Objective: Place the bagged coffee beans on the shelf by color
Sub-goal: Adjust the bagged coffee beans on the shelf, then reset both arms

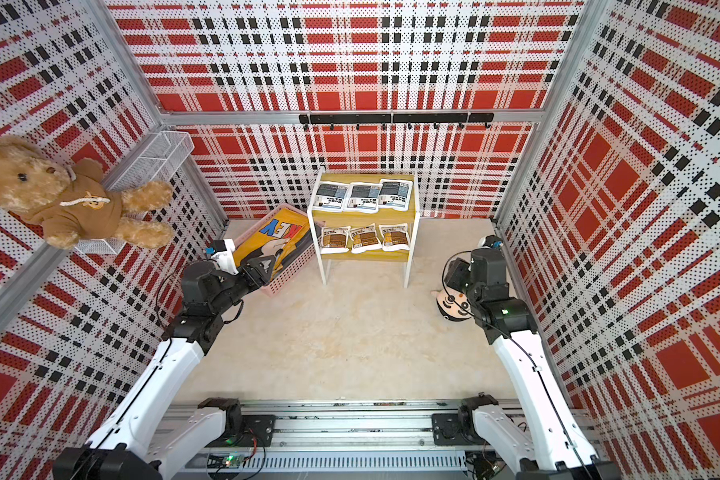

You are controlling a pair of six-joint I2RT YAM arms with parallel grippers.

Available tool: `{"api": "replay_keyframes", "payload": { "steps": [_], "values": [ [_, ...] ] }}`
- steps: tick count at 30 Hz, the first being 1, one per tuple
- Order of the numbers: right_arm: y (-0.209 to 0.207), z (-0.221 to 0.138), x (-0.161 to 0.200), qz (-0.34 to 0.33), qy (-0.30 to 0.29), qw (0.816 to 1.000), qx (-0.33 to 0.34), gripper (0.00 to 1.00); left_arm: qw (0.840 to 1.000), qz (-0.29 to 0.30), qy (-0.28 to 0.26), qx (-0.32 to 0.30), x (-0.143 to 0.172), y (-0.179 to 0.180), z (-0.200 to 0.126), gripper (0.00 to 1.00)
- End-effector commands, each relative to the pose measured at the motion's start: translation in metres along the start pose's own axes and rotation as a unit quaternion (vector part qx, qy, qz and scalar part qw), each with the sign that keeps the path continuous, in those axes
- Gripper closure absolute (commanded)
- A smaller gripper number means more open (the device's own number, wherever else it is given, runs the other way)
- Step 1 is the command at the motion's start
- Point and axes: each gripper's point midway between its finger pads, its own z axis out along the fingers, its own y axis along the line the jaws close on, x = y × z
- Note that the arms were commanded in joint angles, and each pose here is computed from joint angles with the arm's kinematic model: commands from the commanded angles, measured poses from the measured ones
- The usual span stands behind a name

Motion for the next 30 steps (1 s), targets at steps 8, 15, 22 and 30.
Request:
{"api": "replay_keyframes", "payload": {
  "steps": [8, 15, 22, 30],
  "values": [
    [-0.025, 0.031, -0.021, -0.095, -0.154, 0.983, 0.037, 0.17, 0.982, 0.071, -0.129, -0.122, -0.020, 0.053, -0.027, 0.01],
    [0.008, 0.080, 0.013, -0.136, -0.100, 0.983, -0.073, 0.17, 0.973, 0.089, -0.164, -0.139, -0.014, 0.074, -0.026, 0.01],
    [0.013, 0.109, 0.036, -0.081, -0.068, 0.989, -0.107, 0.17, 0.971, 0.102, -0.144, -0.159, -0.011, 0.089, -0.011, 0.01],
    [0.003, 0.122, 0.085, -0.004, -0.012, 0.994, -0.111, 0.17, 0.970, 0.102, -0.138, -0.171, -0.013, 0.097, -0.005, 0.01]
  ]
}}
